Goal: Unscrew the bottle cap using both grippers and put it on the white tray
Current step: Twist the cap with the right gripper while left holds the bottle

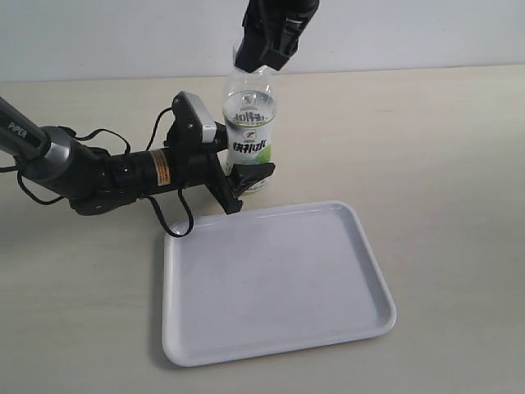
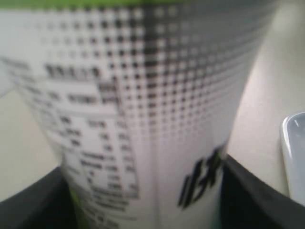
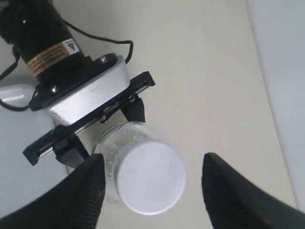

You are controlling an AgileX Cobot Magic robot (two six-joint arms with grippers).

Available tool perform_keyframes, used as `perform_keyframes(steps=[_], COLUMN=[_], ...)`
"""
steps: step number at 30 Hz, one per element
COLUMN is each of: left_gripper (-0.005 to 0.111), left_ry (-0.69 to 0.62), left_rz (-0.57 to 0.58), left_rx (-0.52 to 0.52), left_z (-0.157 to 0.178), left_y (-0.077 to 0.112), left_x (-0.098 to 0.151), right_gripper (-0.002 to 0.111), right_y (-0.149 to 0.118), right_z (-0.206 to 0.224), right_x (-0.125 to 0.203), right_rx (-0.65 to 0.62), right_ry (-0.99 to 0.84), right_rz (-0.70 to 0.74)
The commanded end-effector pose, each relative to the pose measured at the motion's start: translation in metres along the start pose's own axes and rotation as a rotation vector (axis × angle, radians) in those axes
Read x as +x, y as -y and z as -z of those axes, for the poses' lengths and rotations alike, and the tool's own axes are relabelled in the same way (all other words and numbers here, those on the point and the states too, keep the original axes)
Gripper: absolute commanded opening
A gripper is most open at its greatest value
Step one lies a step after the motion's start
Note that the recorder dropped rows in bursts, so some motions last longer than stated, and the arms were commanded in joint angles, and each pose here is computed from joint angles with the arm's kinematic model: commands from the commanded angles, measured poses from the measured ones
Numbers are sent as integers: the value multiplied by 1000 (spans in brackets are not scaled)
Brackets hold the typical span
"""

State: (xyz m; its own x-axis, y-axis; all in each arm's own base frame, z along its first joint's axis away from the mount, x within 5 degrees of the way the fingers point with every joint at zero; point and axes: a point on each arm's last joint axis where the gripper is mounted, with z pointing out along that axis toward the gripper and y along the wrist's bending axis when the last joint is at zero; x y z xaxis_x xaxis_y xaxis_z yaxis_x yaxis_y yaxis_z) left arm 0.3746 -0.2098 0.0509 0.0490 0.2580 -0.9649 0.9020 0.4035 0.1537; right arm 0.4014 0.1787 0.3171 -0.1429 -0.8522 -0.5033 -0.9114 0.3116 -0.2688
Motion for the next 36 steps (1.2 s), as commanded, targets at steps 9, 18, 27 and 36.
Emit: perform_keyframes(steps=[9,18,27,36], left_gripper=[0,0,0,0], left_ry=[-19,-19,-19,-19], left_rz=[-10,-10,-10,-10], left_rx=[10,10,10,10], left_z=[-1,-1,-1,-1], left_y=[1,1,1,1], left_x=[-1,-1,-1,-1], right_gripper=[66,66,66,66], right_y=[4,3,3,3], right_z=[23,8,4,0], right_x=[-6,-1,1,2], right_rx=[84,54,47,43], right_ry=[51,4,-7,-14], right_rz=[-747,-775,-777,-768])
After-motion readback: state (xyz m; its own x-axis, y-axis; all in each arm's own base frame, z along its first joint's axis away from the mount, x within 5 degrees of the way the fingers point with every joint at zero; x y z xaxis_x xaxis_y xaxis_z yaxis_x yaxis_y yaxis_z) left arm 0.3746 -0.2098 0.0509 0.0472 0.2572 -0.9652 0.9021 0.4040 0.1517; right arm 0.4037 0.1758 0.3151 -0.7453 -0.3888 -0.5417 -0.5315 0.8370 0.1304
